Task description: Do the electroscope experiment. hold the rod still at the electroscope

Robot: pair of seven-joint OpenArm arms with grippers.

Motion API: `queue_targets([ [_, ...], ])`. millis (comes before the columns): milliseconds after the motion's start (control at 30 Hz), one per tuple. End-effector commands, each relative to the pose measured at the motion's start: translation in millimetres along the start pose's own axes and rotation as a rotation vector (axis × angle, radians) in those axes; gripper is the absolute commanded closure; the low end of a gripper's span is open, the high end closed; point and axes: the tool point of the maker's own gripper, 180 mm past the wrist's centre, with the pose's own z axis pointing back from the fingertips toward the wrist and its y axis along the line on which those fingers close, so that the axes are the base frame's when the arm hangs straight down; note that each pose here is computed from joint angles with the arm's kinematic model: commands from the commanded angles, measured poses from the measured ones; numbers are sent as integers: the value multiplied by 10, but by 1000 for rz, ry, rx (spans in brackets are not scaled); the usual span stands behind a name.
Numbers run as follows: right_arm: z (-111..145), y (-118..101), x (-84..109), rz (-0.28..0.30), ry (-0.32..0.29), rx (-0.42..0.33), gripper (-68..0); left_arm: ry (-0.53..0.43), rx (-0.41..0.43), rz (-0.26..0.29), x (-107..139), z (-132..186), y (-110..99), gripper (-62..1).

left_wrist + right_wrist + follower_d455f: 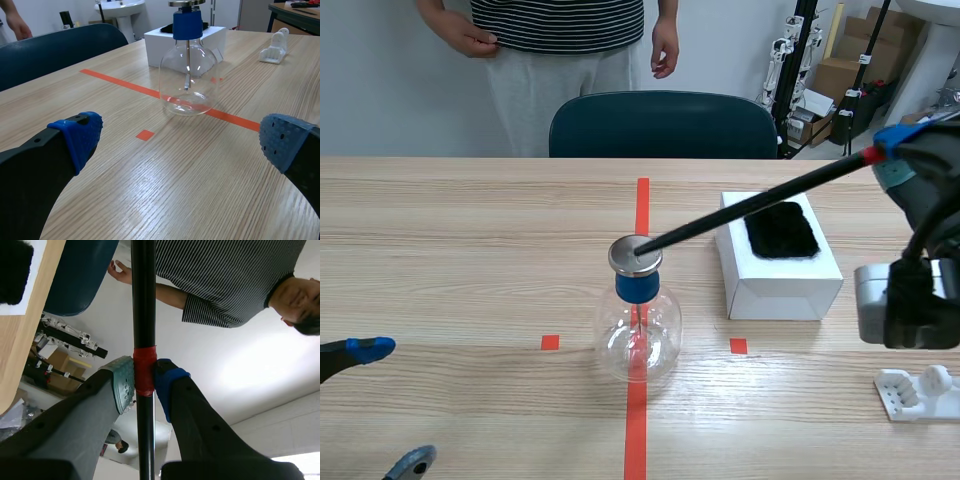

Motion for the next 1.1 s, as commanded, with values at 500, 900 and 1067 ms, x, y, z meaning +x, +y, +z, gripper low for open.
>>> queue_targets([
  [500, 621, -234, 375, -336, 85, -108, 2, -64, 2, -10, 133, -15, 37, -623],
  [900, 867, -180, 486, -616, 121, -89, 2, -64, 2, -10, 133, -15, 37, -623],
  [1067, 967, -232, 477, -698, 138, -123, 2, -64, 2, -10, 133, -15, 37, -623],
])
